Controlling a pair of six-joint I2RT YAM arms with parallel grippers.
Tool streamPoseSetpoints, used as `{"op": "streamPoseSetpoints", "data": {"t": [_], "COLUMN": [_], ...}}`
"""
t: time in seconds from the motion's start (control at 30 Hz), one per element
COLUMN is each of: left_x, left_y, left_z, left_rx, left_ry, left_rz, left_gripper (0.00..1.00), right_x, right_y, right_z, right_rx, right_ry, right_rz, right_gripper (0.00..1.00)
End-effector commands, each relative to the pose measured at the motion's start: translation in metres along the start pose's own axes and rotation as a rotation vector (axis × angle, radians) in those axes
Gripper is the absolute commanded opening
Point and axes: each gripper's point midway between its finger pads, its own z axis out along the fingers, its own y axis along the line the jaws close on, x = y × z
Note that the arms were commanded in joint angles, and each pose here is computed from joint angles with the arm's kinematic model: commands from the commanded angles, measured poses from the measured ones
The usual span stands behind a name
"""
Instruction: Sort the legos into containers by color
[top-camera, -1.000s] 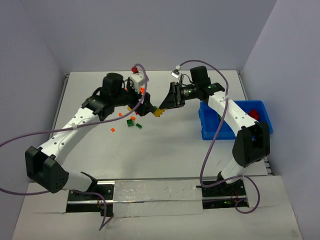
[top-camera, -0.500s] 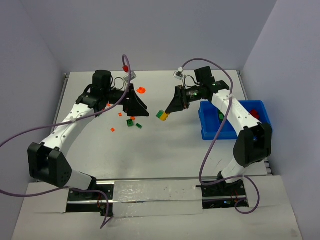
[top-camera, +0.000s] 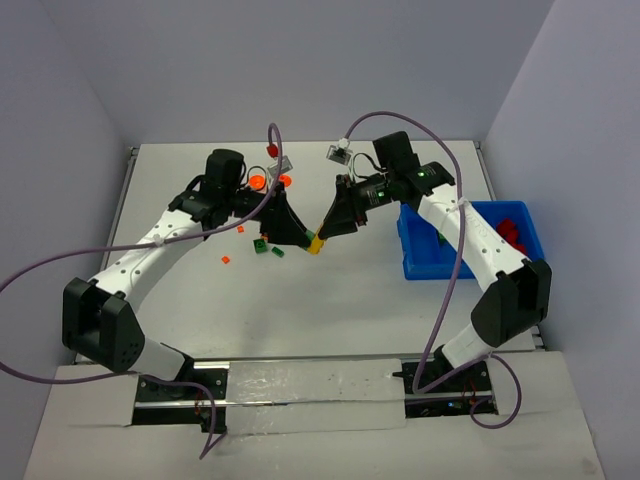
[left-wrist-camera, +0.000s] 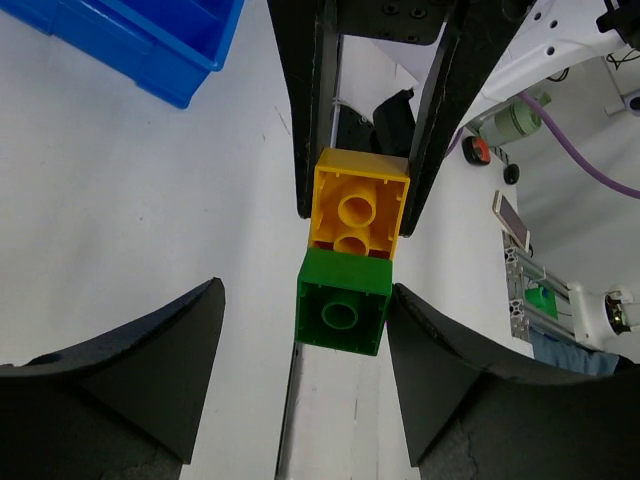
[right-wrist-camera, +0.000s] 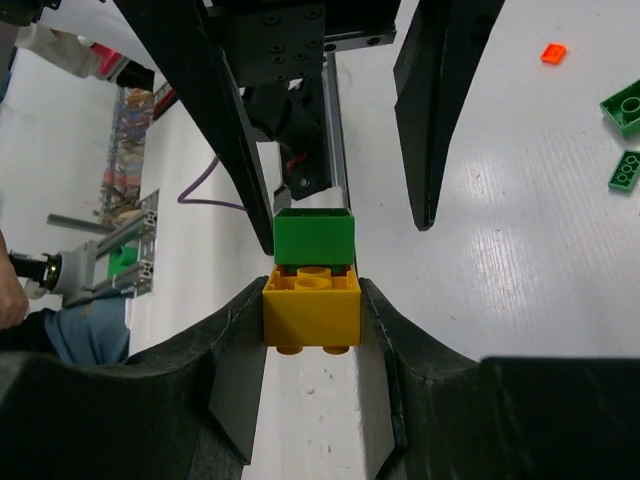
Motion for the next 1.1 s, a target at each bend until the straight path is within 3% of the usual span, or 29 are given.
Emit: {"op": "streamPoseSetpoints", "data": {"t": [0.0, 0.1, 0.2, 0.3, 0.43, 0.63, 0.83, 0.93, 1.07], "left_x": [-0.008, -0.006, -0.006, -0.005, -0.010, -0.045, -0.069, -0.075, -0.076], "left_y": [-0.004, -0.007, -0.010, -0.012, -0.012, 0.018, 0.047, 0.068, 0.080], "left_z": [0.003, 0.002, 0.001, 0.000, -0.005, -0.030, -0.040, -0.040, -0.039], "left_rx": [0.016, 0.029, 0.038, 0.045, 0.039, -0.138, -0.324, -0.440, -0.506], "left_ry": [-0.005, -0.005, -0.010, -0.010, -0.024, -0.110, -0.157, -0.173, -0.176], "left_rz": [0.039, 0.042, 0.051, 0.056, 0.066, 0.136, 0.193, 0.199, 0.204], "left_gripper": [0.67, 0.51, 0.21, 0.04, 0.00, 0.00, 0.00, 0.00, 0.00], "right_x": [-0.015, -0.014, -0.009, -0.005, 0.009, 0.048, 0.091, 0.128, 0.147], "right_y": [0.026, 0.024, 0.021, 0.016, 0.007, -0.027, -0.078, -0.126, -0.155], "right_z": [-0.006, -0.006, -0.005, -0.005, -0.009, -0.055, -0.148, -0.227, -0.302], "right_rx": [-0.011, -0.003, 0.001, 0.016, 0.062, 0.205, 0.475, 0.806, 1.092], "right_ry": [-0.025, -0.022, -0.010, -0.003, 0.023, 0.063, 0.058, 0.107, 0.106], "right_rz": [-0.095, -0.095, -0.093, -0.090, -0.088, -0.031, 0.098, 0.218, 0.299], "right_gripper": [0.00, 0.00, 0.00, 0.00, 0.00, 0.00, 0.00, 0.00, 0.00]}}
